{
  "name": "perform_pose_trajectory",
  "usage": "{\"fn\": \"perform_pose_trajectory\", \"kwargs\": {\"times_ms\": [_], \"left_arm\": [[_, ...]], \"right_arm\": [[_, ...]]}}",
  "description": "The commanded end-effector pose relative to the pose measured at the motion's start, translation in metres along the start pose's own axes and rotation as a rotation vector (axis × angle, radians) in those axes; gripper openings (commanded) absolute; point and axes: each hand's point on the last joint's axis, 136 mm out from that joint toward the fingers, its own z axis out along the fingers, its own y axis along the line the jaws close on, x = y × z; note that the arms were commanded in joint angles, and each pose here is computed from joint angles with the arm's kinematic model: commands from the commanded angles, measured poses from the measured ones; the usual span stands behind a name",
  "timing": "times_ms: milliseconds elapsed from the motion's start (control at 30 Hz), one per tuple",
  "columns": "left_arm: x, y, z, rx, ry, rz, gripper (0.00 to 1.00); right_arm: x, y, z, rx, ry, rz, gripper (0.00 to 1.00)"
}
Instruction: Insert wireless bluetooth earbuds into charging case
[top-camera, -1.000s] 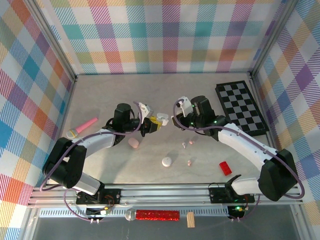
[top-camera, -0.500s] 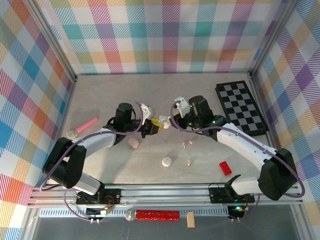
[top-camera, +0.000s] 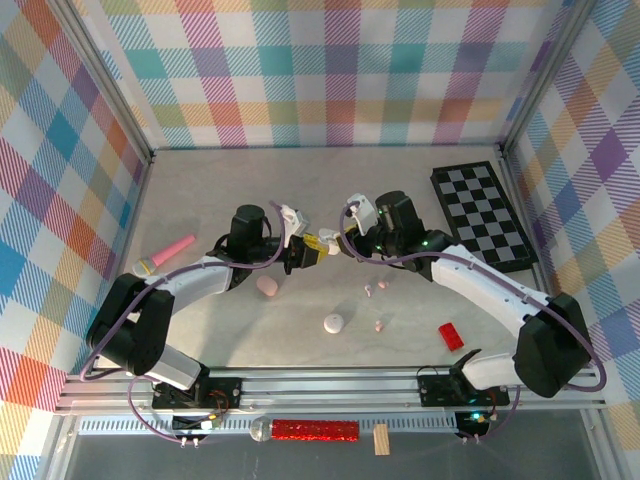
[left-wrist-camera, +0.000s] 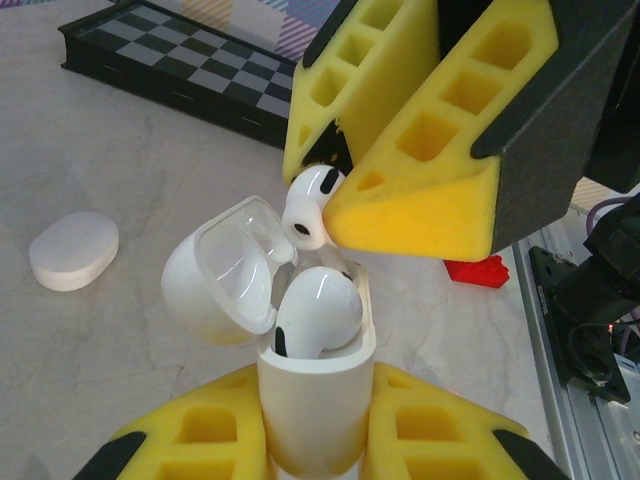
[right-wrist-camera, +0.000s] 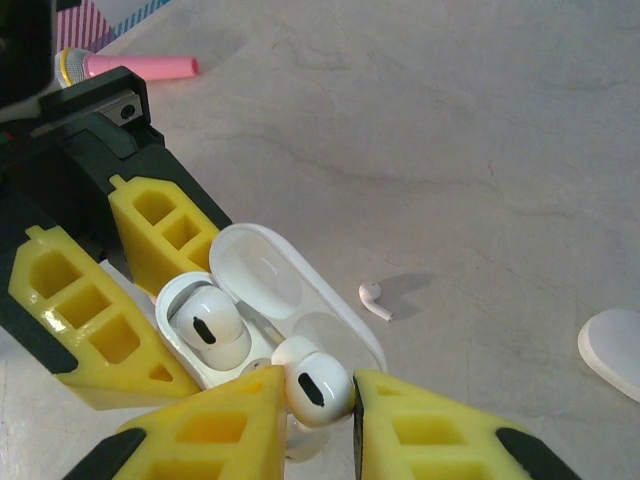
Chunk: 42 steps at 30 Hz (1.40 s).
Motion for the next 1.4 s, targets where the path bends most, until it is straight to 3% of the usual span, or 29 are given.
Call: {"fn": "perform_pose_trajectory", "kwargs": {"times_ms": [0,367,567,800,1033,1367], "left_arm": [[-0.016,-0.007,0.002,0.033,-0.043,0.037,0.12],[-0.031,-0.004,0.002,0.022,-0.086,0.028,0.13],[-0.027,-0.003,0.003,0.015,-0.083,0.036,0.13],[-0.019,-0.003,0.003,0.012,-0.081,0.073,0.13],[-0.022,-0.017,-0.001,0.072,-0.098,0.112,0.13],[-0.032,-0.018,-0.003,0.068,-0.124,0.086,0.13]], "right_arm": [[-0.002,0.006,0.003,-0.033,-0.012,-0.008,0.23],[0.004,0.011,0.0,-0.056,0.012,-0.009,0.26],[-0.017,0.01,-0.013,-0.034,-0.05,0.015,0.44],[-0.046,0.0,-0.023,-0.101,-0.161,0.167,0.54],[-0.049,0.003,-0.012,-0.229,-0.1,0.269,0.8],[-0.038,0.035,-0.014,-0.446,-0.042,0.233,0.77]]}}
